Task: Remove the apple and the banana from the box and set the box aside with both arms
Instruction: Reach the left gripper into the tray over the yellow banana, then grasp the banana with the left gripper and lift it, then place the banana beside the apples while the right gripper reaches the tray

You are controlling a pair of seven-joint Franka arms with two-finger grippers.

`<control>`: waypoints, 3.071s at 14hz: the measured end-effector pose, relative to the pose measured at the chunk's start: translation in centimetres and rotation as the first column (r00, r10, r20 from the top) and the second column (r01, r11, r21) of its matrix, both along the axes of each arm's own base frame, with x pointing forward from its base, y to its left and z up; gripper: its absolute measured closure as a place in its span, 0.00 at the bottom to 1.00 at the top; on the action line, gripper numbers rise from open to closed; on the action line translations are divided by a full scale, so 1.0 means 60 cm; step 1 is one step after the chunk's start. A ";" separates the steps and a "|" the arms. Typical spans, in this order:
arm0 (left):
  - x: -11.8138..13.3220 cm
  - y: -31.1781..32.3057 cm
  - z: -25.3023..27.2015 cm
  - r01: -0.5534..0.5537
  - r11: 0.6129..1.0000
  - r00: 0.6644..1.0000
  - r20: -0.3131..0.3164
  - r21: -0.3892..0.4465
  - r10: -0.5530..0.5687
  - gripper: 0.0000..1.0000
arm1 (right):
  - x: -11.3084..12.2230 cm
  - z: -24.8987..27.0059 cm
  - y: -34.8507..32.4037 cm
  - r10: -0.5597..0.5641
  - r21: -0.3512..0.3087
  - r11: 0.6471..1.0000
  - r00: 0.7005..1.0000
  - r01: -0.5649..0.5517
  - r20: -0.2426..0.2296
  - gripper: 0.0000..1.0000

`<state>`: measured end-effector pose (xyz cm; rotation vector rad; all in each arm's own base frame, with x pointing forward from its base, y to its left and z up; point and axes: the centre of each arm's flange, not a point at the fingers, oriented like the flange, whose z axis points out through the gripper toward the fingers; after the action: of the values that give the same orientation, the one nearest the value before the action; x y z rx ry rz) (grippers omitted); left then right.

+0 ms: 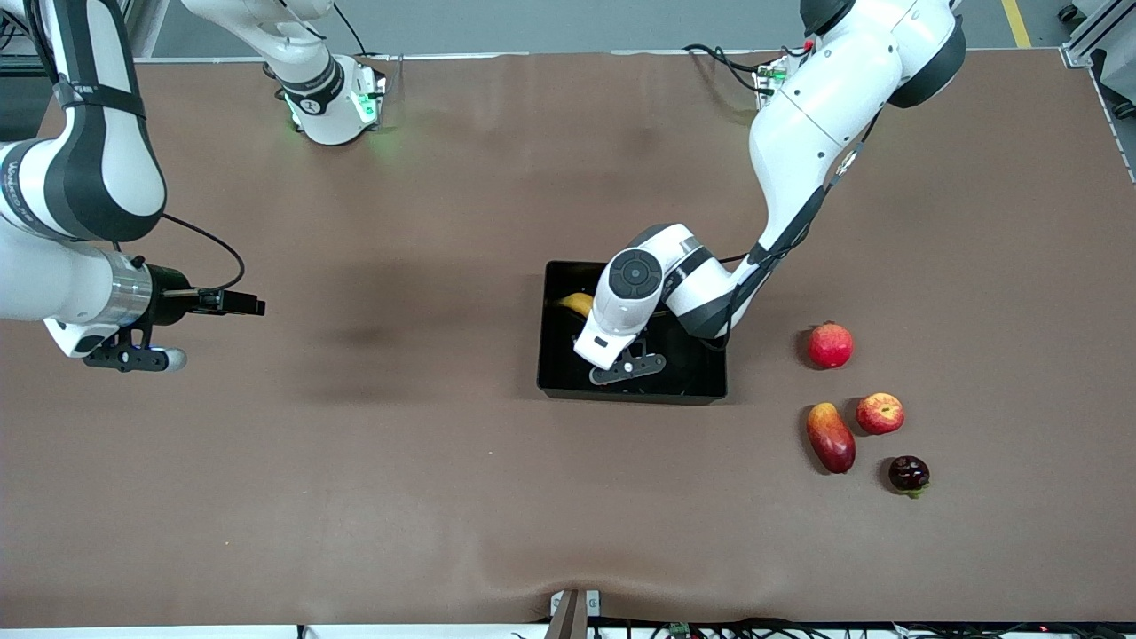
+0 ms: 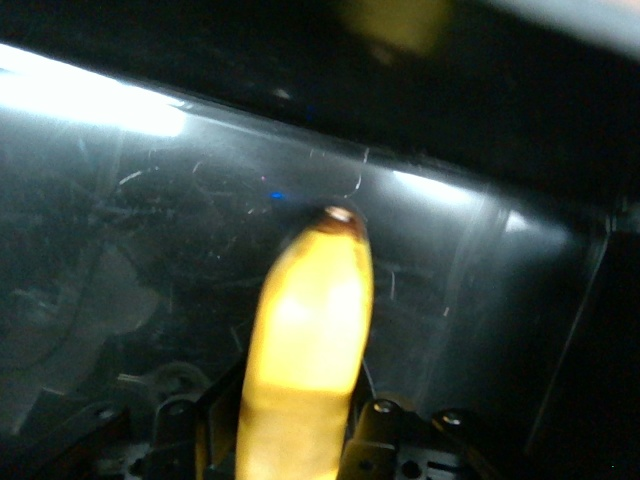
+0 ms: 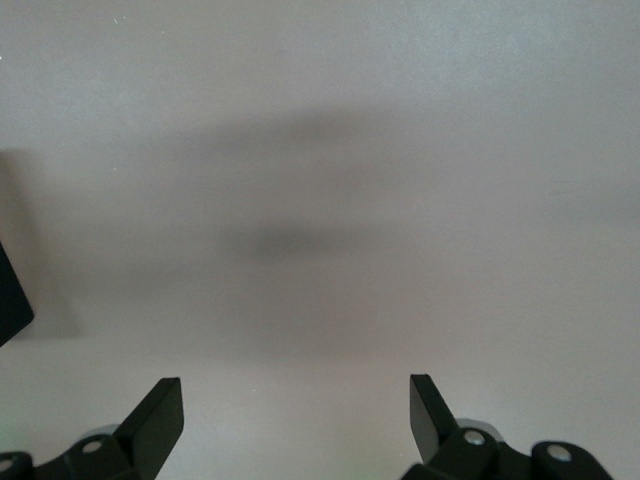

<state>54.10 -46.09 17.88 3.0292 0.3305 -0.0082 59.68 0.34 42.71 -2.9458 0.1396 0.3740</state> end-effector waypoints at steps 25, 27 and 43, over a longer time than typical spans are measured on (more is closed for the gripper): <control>0.166 0.786 0.264 0.328 0.941 0.944 -0.073 0.086 -0.322 0.60 | -0.052 -0.147 0.536 0.057 -0.001 0.998 0.986 -0.058 0.159 0.00; 0.149 0.851 0.213 0.323 0.944 0.946 -0.057 0.063 -0.320 0.60 | -0.063 -0.165 0.577 0.027 0.004 1.000 0.982 -0.029 0.185 0.00; 0.165 0.940 0.121 0.361 0.926 0.930 0.031 0.109 -0.366 0.07 | -0.051 -0.350 0.734 0.155 -0.031 0.988 0.915 -0.154 0.373 0.03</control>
<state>64.00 10.31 25.15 3.1347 -0.2480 0.0599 56.63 44.40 21.70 -2.9703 -0.1440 -0.1761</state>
